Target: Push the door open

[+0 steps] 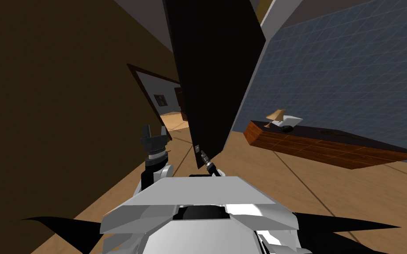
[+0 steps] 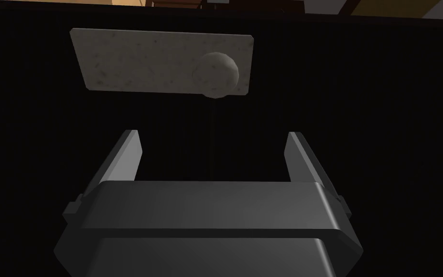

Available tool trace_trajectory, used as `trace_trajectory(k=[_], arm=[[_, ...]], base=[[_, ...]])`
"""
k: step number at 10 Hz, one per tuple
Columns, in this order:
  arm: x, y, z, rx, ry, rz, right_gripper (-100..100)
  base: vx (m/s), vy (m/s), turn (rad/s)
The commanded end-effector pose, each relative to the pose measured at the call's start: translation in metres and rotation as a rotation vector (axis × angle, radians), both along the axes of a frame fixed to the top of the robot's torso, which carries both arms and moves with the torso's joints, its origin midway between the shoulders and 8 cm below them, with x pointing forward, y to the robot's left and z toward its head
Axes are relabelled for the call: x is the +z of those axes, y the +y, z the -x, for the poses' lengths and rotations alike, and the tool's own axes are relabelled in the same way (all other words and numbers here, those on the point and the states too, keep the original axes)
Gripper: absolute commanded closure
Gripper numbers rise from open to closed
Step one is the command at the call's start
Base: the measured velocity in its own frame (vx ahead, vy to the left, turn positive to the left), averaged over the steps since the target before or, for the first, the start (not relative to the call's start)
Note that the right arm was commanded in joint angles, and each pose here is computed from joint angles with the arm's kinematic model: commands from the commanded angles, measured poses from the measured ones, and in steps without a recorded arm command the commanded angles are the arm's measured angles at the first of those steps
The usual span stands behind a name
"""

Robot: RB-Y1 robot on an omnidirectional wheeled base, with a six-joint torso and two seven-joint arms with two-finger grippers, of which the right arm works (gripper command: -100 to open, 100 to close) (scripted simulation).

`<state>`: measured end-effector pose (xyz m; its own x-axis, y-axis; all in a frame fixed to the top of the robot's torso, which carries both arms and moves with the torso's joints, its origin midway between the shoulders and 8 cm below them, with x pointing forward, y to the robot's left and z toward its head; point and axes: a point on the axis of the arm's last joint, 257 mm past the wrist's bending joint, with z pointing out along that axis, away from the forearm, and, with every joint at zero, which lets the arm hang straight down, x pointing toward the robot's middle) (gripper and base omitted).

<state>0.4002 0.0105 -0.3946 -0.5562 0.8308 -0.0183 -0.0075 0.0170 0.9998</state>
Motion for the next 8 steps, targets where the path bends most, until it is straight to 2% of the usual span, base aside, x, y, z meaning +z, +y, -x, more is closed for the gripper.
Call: trace_trajectory(k=[1, 4, 5, 6, 8], arm=[[0.0005, -0.0007, -0.0004, -0.004, -0.003, -0.001, -100], [0.003, 0.0009, -0.0015, -0.011, -0.009, -0.009, -100], [0.0023, 0.0003, -0.0013, -0.009, -0.007, -0.007, -100], [0.0023, 0.0003, -0.0013, -0.009, -0.007, -0.007, 100], [0.0023, 0.0003, -0.0013, -0.009, -0.007, -0.007, 100]], base=[[0.168, 0.142, 0.021], [0.185, 0.145, 0.025], [0.068, 0.059, -0.018], [-0.016, -0.009, 0.009], [-0.02, -0.019, 0.013]])
